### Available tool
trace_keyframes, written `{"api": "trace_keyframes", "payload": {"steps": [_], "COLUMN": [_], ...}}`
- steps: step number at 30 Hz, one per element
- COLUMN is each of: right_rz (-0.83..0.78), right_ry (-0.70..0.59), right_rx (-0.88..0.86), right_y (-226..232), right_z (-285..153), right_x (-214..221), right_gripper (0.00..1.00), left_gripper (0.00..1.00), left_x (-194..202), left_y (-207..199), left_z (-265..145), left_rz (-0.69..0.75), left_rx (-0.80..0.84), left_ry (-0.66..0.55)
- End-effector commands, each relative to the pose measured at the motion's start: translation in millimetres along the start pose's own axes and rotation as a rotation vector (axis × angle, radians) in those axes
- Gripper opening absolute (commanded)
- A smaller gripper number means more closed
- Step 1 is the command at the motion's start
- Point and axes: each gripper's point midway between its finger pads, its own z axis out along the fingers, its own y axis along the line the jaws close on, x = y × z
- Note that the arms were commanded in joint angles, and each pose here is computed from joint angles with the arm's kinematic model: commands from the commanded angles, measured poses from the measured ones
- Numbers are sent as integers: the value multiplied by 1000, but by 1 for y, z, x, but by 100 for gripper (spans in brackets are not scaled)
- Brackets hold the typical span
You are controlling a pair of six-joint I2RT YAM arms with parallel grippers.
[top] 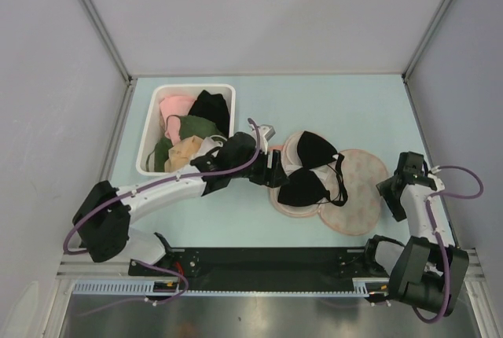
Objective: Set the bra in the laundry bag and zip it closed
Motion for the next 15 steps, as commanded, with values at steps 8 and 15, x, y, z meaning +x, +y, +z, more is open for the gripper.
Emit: {"api": "trace_keyframes", "payload": {"steps": [8, 15], "right_rz": [-9, -89], "right_ry": [41, 51], "right_rx": [-15, -55], "right_y": [11, 26], "right_z": [38, 31], "right_x": [12, 11], "right_gripper": [56, 10], "left_gripper": [71, 73], "left_x": [-22, -40], "left_y": [-31, -58], "left_z": [-30, -37], "left_rz": [46, 207], "left_rx": [124, 107], "left_ry": [-83, -183]}}
